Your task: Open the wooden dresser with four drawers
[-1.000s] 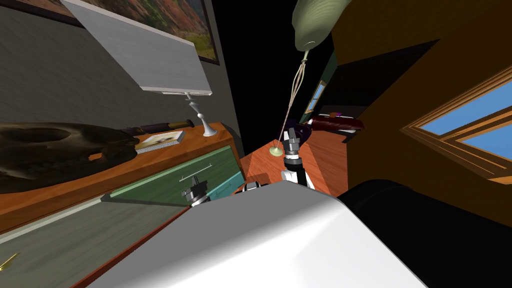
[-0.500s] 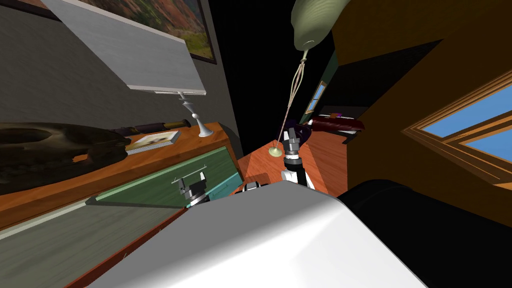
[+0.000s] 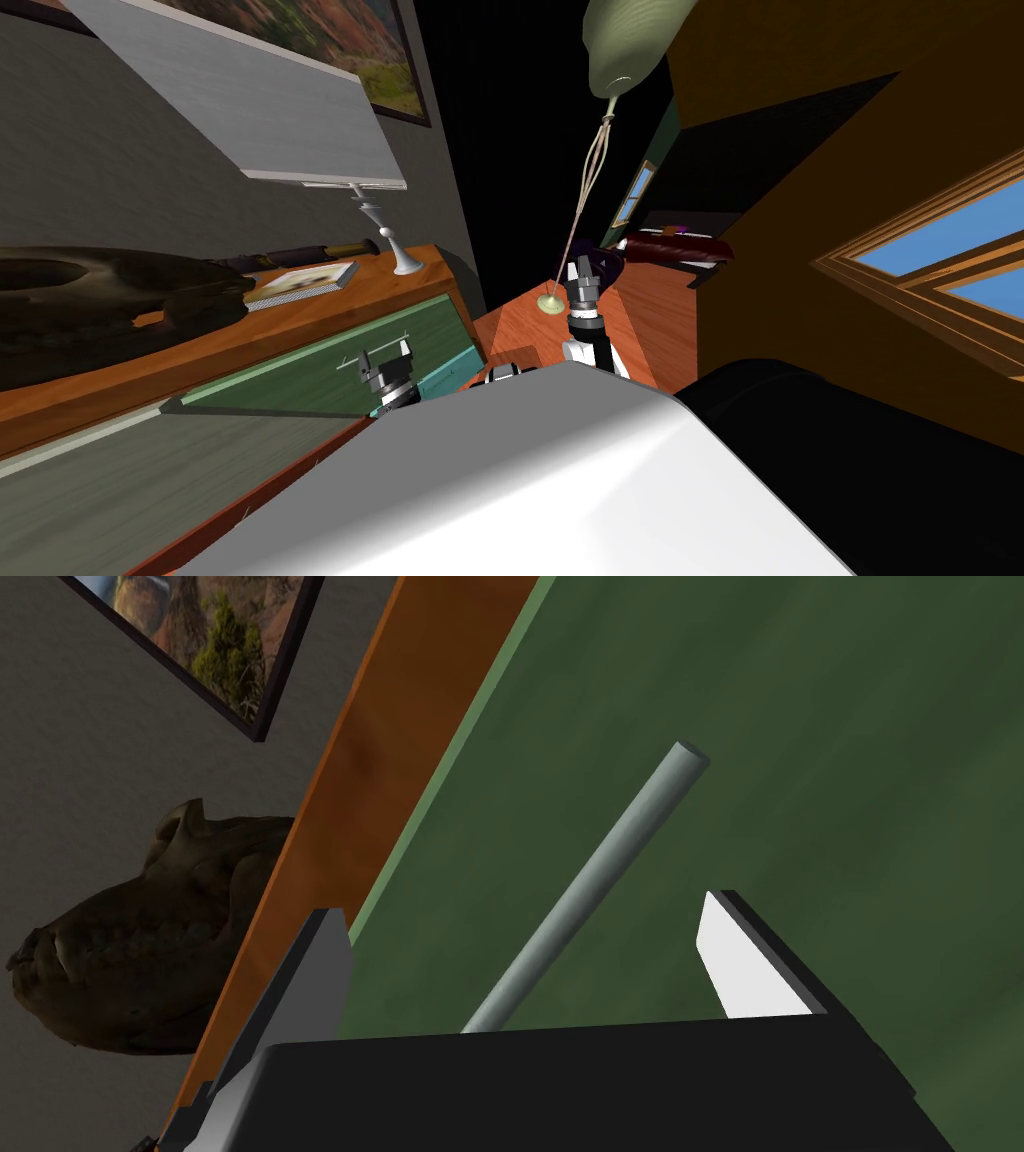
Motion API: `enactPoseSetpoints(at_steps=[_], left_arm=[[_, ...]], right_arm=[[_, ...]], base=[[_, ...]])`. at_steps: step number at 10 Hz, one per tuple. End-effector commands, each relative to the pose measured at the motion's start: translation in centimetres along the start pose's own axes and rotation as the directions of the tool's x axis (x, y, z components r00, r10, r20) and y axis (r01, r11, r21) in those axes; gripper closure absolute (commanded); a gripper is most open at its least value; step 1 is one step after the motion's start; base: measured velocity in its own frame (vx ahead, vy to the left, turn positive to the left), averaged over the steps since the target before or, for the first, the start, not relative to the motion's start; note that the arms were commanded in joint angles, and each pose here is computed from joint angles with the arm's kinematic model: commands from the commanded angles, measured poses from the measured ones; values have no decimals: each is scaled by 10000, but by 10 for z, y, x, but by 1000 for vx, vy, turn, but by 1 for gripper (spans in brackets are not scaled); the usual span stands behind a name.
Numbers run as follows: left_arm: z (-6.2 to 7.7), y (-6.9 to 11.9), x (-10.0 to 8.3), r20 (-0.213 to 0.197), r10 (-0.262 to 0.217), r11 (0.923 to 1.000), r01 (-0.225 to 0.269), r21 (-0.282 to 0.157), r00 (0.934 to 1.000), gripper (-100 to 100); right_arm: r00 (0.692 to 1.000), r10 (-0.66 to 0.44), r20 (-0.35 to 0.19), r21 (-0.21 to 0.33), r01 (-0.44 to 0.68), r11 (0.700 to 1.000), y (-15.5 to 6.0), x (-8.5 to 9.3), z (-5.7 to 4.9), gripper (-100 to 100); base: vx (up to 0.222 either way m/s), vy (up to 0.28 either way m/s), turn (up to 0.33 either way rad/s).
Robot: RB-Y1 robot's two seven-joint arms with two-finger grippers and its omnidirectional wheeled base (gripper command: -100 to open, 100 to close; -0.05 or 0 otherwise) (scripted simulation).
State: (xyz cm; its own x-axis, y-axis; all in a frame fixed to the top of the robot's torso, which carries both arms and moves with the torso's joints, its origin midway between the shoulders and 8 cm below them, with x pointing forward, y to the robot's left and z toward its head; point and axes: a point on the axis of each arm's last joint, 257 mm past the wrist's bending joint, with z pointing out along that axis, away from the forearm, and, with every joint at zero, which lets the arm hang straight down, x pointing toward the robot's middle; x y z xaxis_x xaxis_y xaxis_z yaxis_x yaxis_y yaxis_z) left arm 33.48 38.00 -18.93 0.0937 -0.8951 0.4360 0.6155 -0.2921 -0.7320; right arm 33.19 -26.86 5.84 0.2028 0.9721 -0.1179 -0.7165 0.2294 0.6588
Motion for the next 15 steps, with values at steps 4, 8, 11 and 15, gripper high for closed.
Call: enactPoseSetpoints(at_steps=[4, 8, 11, 15], left_arm=[[-2, 1, -1, 18, 4, 10000, -4, -13, 10000, 100], [-13, 0, 6, -12, 17, 10000, -17, 15, 10000, 100], [-17, -5, 20, 4, 28, 10000, -28, 3, 10000, 100], [-24, -4, 29, 115, 59, 9997, -56, -222, 9999, 100]], right_arm=[[10000, 0, 0, -1, 0, 10000, 0, 0, 0, 0], [10000, 0, 0, 0, 0, 10000, 0, 0, 0, 0], [10000, 2, 0, -2, -2, 10000, 0, 0, 0, 0], [10000, 1, 0, -1, -1, 10000, 0, 0, 0, 0]], base=[[-1, 0, -18], [-13, 3, -9], [-100, -10, -3], [-70, -13, 2]])
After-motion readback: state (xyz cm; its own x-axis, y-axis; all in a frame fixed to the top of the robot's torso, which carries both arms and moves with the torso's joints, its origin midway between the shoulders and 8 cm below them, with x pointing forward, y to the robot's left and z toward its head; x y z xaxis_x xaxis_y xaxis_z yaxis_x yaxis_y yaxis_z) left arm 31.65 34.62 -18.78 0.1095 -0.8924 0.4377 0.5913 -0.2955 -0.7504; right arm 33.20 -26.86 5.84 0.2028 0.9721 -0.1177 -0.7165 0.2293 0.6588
